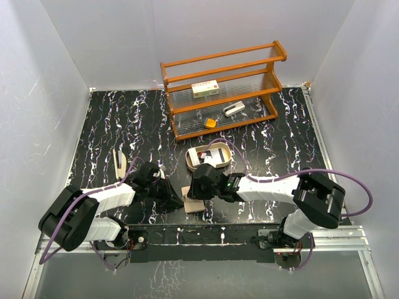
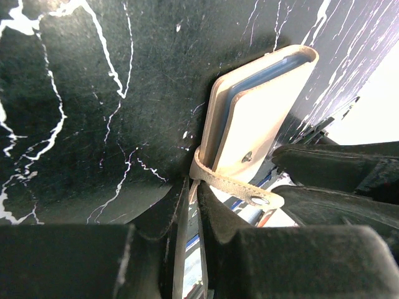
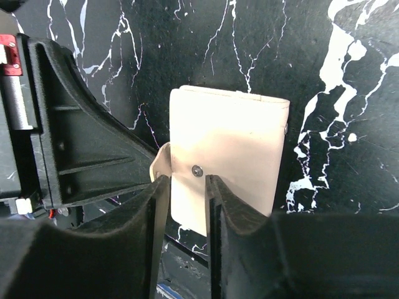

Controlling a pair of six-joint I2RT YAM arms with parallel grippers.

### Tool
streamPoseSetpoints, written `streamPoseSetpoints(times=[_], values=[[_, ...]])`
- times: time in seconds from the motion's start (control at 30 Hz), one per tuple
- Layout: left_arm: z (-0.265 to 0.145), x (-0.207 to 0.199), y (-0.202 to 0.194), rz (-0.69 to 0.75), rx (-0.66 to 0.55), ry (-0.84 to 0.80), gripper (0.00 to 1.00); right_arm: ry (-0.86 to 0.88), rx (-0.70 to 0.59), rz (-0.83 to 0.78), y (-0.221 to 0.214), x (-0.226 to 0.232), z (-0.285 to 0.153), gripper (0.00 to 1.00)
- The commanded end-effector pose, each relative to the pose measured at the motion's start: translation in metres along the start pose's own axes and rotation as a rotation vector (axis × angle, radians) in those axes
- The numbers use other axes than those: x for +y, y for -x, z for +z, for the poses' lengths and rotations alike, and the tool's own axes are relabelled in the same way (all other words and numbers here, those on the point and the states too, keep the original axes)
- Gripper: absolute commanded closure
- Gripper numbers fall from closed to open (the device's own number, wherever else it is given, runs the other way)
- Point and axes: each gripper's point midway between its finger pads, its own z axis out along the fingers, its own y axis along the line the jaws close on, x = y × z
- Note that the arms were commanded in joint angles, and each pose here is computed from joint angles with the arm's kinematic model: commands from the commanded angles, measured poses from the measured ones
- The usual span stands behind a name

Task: Put the credit cards into the card holder
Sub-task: Close the card holder at the center of the board.

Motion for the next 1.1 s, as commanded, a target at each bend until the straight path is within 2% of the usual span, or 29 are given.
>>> streamPoseSetpoints(times=[0.0, 0.2, 0.57, 0.87, 1.07], values=[[0.000, -0.002, -0.002, 0.008, 0.014, -0.002, 0.89, 0.027, -0.101, -0.015, 0.028, 0.019, -0.018, 0.70], [0.000, -0.002, -0.003, 0.008, 0.016, 0.001, 0.89, 0.052, -0.106, -0.038, 0.033, 0.027, -0.026, 0.71], [0.000, -0.002, -0.003, 0.005, 0.018, 0.000, 0.89, 0.060, -0.015, -0.082, 0.016, 0.030, -0.006, 0.71], [0.001, -0.002, -0.005, -0.005, 0.023, -0.009, 0.89, 0.031, 0.005, -0.100, 0.011, 0.022, 0.003, 0.72], [0.001, -0.003, -0.004, -0.005, 0.023, -0.010, 0.89, 0.078, -0.024, -0.100, 0.015, 0.029, 0.002, 0.79]])
